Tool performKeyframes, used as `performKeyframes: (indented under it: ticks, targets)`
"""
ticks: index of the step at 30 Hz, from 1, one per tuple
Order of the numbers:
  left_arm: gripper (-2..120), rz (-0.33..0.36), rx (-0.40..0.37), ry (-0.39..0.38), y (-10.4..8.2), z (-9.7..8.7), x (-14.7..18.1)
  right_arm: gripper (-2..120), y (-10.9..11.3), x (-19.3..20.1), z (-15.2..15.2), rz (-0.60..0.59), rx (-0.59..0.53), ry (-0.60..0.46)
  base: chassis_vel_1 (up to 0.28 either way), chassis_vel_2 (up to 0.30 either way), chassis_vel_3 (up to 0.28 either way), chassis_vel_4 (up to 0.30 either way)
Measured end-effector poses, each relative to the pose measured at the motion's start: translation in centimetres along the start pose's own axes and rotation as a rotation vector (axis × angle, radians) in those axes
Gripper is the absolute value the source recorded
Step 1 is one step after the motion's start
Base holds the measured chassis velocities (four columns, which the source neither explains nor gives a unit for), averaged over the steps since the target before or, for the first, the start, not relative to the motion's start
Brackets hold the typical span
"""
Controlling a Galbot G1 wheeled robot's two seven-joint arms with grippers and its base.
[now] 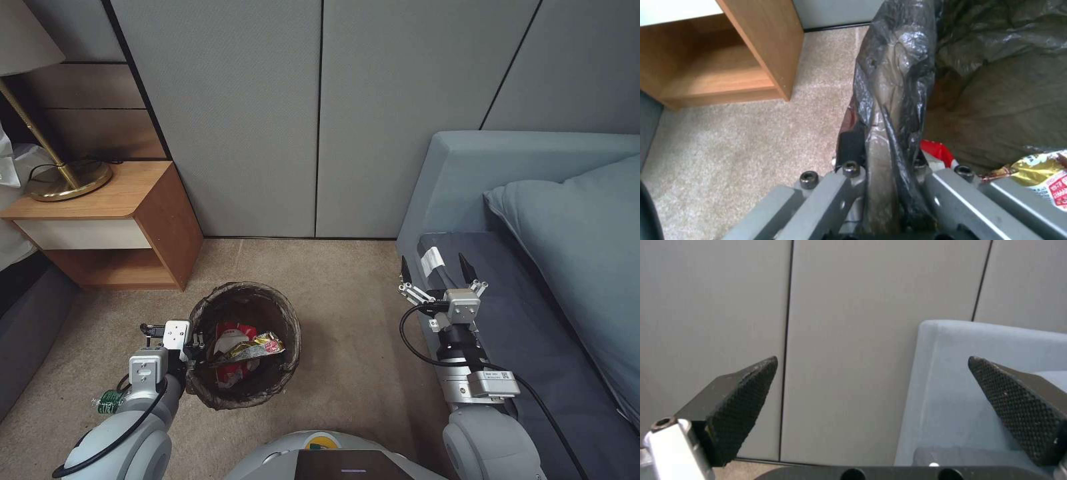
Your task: Pick up the trash bin, then pick up the garbage from the floor and place it into the trash bin.
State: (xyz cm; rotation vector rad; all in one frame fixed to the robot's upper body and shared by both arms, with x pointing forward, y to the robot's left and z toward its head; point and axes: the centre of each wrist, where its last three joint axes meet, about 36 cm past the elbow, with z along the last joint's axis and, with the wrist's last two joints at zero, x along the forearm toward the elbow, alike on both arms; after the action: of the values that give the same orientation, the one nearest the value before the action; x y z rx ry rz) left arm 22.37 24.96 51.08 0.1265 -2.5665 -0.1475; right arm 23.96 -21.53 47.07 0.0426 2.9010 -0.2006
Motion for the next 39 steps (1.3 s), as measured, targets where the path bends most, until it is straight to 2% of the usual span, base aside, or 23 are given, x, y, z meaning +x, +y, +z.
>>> performKeyframes:
  ticks: [20,39]
  targets:
    - [2,-0.011,0.005,0.004,0.03,0.11,0.05,100,0.08,0.09,-0.10,-0.008,0.002,-0.007,0.000,0.000,0.000,0.000]
    - [2,-0.016,0.005,0.005,0.06,0.15,0.07,100,0.23,0.07,0.30,-0.020,0.000,0.002,0.051,0.052,0.048,0.045]
